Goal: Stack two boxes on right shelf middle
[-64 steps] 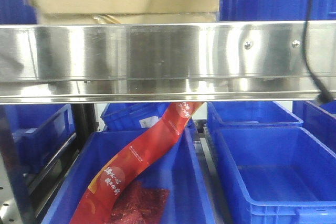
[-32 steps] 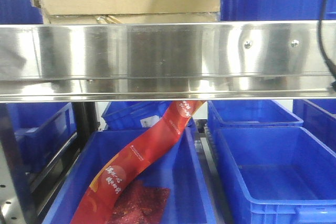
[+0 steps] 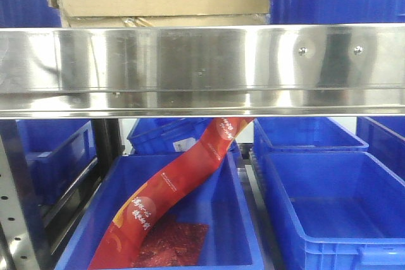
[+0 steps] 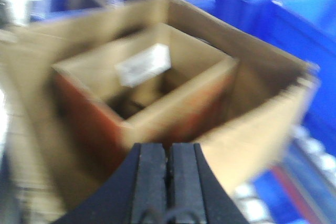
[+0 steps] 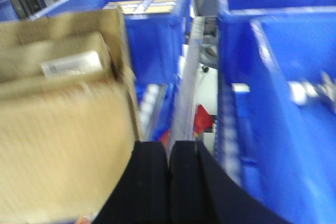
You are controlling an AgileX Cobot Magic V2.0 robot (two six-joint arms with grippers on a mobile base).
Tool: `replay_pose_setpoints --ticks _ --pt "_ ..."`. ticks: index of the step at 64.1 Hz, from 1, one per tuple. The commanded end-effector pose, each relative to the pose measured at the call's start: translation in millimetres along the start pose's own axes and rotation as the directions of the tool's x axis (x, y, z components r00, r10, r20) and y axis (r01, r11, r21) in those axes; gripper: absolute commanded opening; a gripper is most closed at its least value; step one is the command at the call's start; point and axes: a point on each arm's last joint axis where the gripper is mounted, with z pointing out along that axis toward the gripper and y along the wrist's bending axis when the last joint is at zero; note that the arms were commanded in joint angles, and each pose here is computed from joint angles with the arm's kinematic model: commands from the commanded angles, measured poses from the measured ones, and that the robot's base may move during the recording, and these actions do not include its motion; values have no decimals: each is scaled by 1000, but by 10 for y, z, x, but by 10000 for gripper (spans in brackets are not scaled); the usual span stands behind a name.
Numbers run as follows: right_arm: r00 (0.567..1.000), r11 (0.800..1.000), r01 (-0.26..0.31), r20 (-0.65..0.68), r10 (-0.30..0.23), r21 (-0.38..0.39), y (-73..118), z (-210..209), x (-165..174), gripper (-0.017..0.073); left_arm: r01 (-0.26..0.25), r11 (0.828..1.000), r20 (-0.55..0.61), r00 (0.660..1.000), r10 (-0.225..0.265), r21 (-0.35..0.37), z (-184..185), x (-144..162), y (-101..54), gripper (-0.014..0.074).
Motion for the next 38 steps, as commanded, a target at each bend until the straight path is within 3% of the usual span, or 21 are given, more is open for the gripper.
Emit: replay_pose_setpoints --ticks 1,19,38 --pt "996 1000 17 82 -17 -2 -82 -143 2 -162 -8 1000 84 996 6 20 -192 7 -63 -111" --pt "986 999 31 166 -30 -4 -228 -415 261 -162 17 999 215 976 -23 29 -556 594 128 -111" --pt "984 999 44 171 -42 -5 -356 -717 792 -162 126 991 278 954 -110 -40 -976 1444 466 -90"
